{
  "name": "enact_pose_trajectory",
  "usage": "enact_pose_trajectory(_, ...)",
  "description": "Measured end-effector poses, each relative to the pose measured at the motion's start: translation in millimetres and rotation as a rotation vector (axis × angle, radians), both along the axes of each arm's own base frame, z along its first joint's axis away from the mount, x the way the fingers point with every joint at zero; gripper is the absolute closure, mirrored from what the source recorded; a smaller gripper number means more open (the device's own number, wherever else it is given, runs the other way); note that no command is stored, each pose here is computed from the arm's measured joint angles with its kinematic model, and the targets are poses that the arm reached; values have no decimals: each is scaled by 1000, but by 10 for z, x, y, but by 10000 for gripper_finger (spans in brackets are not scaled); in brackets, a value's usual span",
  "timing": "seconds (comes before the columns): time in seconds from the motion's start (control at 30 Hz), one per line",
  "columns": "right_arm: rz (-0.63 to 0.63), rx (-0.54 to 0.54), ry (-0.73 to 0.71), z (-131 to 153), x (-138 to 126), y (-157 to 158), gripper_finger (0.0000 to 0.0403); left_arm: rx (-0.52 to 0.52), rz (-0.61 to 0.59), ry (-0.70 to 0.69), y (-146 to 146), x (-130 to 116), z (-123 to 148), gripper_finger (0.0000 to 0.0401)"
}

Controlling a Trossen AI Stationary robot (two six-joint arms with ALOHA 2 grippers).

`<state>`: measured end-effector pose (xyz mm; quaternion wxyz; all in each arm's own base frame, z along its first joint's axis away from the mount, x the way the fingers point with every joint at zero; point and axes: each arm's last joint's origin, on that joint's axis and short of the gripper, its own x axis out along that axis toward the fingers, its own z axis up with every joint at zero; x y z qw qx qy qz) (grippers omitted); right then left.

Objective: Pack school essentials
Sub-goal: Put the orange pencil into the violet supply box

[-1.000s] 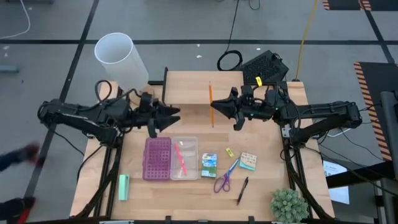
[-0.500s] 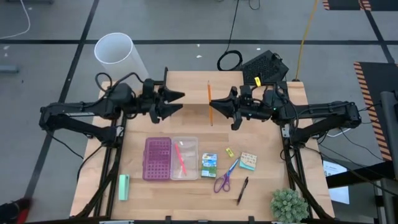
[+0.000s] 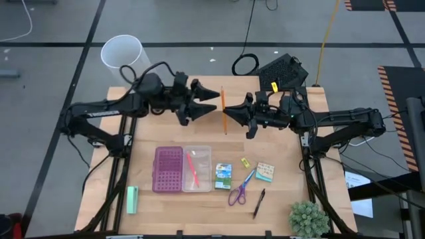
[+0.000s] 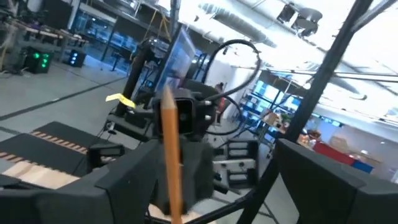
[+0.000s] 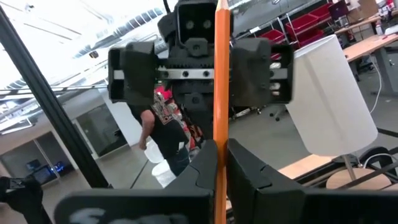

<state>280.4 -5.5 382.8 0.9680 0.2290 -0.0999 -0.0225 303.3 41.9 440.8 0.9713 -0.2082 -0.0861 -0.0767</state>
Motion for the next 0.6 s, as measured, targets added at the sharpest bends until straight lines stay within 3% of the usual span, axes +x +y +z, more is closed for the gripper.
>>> enact_pose_trajectory(0.27, -4, -3, 2, -1, 0, -2, 394, -11, -59, 28, 38, 107, -55, 79)
enact_pose_trajectory(0.6, -10, -20, 9, -7, 1, -7, 394, -20, -59, 40, 47, 155, -93, 126)
